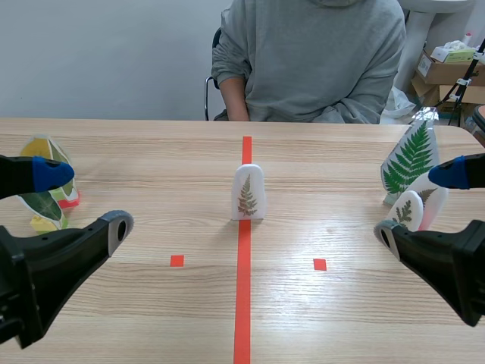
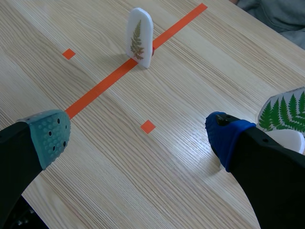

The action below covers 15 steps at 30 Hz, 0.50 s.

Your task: Do the leaf sorting experiment

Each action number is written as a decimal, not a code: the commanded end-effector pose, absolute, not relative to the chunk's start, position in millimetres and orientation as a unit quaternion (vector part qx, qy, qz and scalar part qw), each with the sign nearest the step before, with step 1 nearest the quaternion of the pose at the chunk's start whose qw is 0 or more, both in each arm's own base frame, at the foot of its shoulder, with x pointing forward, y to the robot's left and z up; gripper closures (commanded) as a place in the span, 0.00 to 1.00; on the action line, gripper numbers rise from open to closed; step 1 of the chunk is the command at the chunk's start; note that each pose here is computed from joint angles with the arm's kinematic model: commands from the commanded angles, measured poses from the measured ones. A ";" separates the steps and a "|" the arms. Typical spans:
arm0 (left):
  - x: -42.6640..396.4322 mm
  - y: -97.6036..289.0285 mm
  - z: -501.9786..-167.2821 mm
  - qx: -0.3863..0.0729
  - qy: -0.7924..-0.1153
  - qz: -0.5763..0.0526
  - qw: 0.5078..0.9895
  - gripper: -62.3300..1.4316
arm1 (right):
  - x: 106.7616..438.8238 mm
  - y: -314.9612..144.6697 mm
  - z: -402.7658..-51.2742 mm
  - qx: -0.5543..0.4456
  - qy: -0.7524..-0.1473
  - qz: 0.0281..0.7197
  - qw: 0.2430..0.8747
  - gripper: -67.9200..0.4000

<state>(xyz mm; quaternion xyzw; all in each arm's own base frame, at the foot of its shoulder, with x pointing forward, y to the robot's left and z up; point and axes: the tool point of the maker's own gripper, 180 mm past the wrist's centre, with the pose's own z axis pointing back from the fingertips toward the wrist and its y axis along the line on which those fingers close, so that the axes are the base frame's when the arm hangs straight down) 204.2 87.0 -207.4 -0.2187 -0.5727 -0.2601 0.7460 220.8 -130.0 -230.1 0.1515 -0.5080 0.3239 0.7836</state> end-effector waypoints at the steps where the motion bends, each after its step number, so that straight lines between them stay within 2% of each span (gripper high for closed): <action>1: 205.1 86.7 -200.6 -0.223 -0.583 -0.252 0.739 0.08 | 222.8 -128.7 -225.6 0.154 -0.516 0.326 0.777 0.15; 15: 205.0 86.8 -200.8 -0.223 -0.583 -0.252 0.740 0.08 | 224.8 -134.9 -231.5 0.124 -0.506 0.344 0.781 0.15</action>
